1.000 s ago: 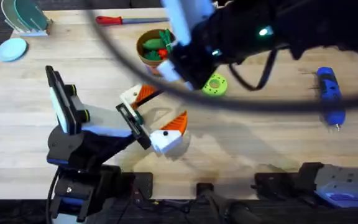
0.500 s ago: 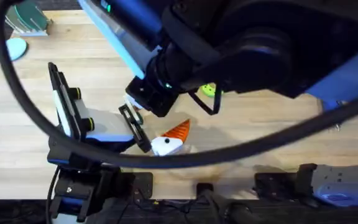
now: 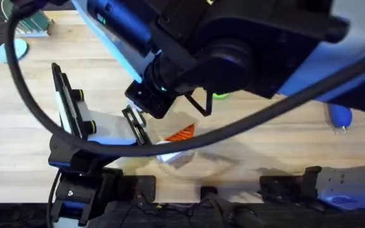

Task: Pick up the gripper from the table and insert it into the empty holder that is missing its gripper. Then pick up a screw, insert it into the mounting hole, and use the screwdriver to tighten it. Finally, clean up the table by picking up the vegetable and placing it into the bucket.

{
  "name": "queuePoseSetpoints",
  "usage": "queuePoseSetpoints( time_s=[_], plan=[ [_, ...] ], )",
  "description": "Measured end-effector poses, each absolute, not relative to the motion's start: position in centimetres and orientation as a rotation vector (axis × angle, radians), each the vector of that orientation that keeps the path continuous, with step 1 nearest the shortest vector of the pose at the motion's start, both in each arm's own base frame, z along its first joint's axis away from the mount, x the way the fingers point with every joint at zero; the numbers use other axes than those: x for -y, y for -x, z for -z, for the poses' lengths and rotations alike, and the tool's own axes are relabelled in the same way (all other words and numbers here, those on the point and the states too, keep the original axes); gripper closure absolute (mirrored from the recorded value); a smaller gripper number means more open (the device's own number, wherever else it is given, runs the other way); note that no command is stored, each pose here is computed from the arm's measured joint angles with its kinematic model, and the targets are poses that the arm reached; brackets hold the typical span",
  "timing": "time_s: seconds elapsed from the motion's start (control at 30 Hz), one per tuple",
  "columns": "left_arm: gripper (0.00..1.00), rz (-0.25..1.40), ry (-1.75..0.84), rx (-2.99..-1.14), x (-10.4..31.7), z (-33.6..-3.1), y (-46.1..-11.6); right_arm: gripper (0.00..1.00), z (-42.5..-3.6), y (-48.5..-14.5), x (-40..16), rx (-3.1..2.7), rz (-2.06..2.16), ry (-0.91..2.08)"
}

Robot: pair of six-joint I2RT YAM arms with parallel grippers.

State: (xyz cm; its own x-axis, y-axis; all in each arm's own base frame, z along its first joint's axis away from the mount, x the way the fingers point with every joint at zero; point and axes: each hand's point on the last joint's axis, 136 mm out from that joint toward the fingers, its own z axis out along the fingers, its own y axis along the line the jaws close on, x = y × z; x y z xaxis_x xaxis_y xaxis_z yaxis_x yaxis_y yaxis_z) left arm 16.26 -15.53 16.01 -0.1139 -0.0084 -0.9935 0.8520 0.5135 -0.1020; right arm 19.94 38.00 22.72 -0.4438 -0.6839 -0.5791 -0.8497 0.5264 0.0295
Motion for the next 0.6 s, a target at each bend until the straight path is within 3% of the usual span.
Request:
queuePoseSetpoints(
  time_s=[0.6],
  plan=[
    [0.008, 0.870, -0.764, -1.514, 15.57, -16.00, -16.19, 0.995, -23.21, -20.26, -38.19, -2.254, -0.426, 1.235]
  ],
)
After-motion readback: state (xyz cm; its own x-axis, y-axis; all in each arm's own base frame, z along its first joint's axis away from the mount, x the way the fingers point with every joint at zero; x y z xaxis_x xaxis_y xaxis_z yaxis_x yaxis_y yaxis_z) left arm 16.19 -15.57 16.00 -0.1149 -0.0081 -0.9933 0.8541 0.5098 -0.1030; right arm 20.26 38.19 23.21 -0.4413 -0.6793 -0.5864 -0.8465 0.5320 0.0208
